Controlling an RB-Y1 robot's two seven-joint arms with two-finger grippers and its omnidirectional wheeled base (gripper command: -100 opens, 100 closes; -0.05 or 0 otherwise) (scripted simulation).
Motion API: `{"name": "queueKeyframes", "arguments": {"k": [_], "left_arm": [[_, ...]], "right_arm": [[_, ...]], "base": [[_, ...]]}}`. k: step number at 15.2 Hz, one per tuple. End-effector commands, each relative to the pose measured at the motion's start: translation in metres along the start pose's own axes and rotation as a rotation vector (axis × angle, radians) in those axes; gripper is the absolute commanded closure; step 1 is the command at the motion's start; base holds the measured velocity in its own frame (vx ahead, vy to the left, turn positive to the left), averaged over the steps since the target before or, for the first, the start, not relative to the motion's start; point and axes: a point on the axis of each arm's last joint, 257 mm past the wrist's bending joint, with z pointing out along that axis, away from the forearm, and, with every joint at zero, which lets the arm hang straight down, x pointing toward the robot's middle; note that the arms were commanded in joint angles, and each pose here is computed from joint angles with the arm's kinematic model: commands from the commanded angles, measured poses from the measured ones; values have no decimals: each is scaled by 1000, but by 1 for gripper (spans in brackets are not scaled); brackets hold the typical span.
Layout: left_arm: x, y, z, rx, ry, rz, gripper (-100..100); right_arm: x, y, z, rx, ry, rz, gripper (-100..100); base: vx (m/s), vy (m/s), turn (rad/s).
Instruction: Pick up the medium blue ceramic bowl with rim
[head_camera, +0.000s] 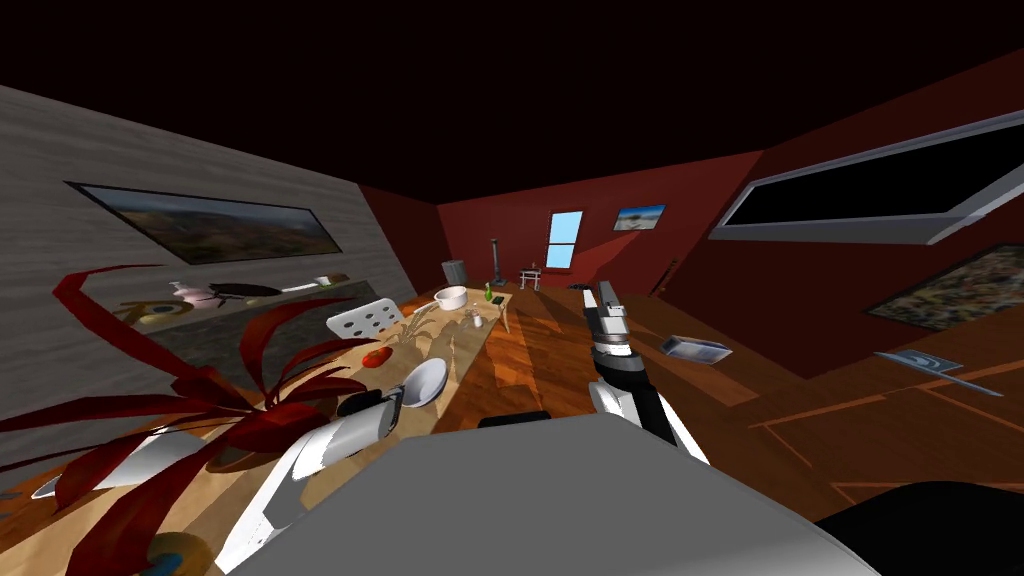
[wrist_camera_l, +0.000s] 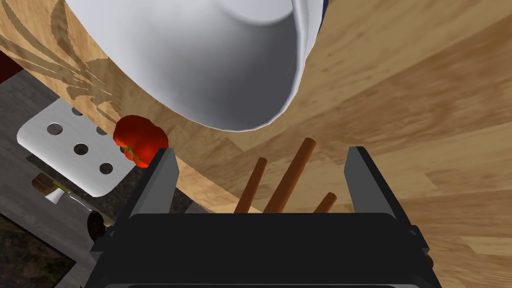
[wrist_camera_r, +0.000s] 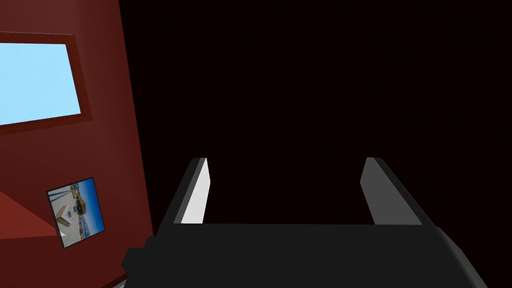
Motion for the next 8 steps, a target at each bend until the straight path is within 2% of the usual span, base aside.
{"name": "queueKeyframes", "arguments": {"k": [1, 7, 8], "left_arm": [[2, 14, 1, -54, 12, -22, -100], [10, 51, -2, -188, 42, -67, -100], [10, 51, -2, -189, 43, -67, -100]], "right_arm": [[0, 0, 0, 0, 0, 0, 0], [0, 0, 0, 0, 0, 0, 0], [0, 0, 0, 0, 0, 0, 0]], "base": [[45, 17, -132], [46, 20, -91], [42, 19, -65]]}}
